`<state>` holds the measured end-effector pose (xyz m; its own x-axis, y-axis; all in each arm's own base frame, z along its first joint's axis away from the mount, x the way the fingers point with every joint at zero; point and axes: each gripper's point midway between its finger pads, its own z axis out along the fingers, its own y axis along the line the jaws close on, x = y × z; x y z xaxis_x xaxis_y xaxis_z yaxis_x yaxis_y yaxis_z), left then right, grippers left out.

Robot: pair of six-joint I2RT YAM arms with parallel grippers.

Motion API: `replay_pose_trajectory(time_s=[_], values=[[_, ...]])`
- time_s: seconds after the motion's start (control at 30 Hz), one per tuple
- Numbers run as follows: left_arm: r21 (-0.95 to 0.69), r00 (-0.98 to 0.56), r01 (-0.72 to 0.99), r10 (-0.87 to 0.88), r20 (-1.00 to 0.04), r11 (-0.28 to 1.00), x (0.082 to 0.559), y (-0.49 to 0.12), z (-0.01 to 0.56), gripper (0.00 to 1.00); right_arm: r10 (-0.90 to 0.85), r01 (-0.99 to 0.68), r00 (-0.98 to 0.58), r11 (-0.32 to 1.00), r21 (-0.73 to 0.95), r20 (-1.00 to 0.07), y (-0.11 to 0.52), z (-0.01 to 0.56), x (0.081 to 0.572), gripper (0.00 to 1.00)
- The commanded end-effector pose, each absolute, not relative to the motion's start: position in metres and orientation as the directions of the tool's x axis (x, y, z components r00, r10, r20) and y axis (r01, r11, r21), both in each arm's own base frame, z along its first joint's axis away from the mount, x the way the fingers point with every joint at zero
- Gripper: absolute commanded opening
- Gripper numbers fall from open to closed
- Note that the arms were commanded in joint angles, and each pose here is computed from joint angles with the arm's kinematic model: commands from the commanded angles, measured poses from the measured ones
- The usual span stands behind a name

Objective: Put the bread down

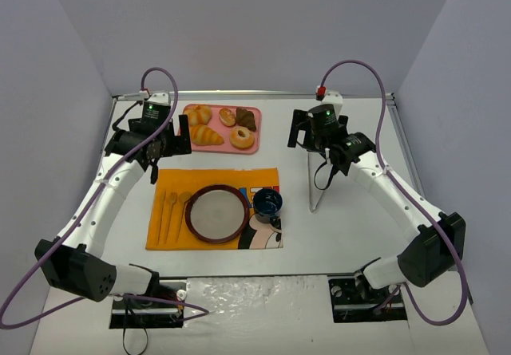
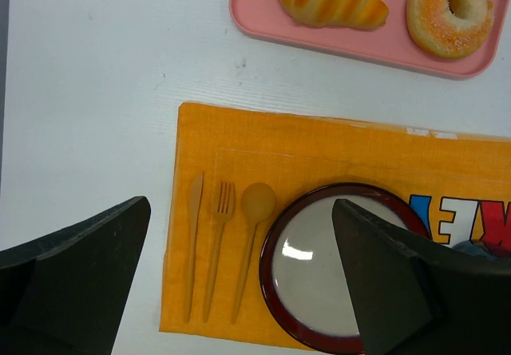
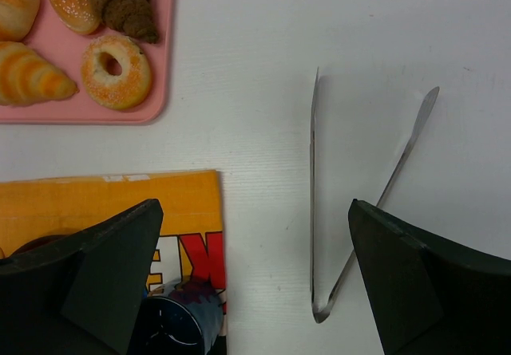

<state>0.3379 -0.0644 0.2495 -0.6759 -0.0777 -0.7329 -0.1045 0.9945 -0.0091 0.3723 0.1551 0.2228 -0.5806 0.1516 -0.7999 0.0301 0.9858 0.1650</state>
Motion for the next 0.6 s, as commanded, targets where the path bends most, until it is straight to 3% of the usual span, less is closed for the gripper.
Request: replay_pose_trajectory(time_s=[0.0, 0.13, 0.3, 0.4, 0.57], values=[[-0.051, -0.594, -0.085, -0.091, -0.799, 0.995, 0.346, -0.068, 0.283, 0.97, 0.211, 0.093, -0.521, 0.977, 0.191, -0.827, 0.153, 0.246, 0.383, 1.0], [-0.05, -0.605, -0.086, -0.092, -0.791, 0.995, 0.345, -0.068, 0.277, 0.97, 0.232, 0.163, -0.524, 0.972, 0.171, -0.819, 0.142, 0.236, 0.382, 0.99], [-0.046, -0.667, -0.092, -0.095, -0.739, 0.995, 0.345, -0.072, 0.25, 0.97, 0.318, 0.393, -0.572, 0.915, 0.088, -0.756, 0.088, 0.18, 0.381, 0.96], [-0.059, -0.691, -0.092, -0.107, -0.715, 0.994, 0.346, -0.079, 0.233, 0.97, 0.383, 0.453, -0.623, 0.888, 0.085, -0.683, 0.073, 0.141, 0.377, 0.9], [-0.094, -0.688, -0.092, -0.131, -0.714, 0.991, 0.352, -0.086, 0.226, 0.97, 0.393, 0.499, -0.648, 0.866, 0.027, -0.652, 0.062, 0.112, 0.376, 0.87]])
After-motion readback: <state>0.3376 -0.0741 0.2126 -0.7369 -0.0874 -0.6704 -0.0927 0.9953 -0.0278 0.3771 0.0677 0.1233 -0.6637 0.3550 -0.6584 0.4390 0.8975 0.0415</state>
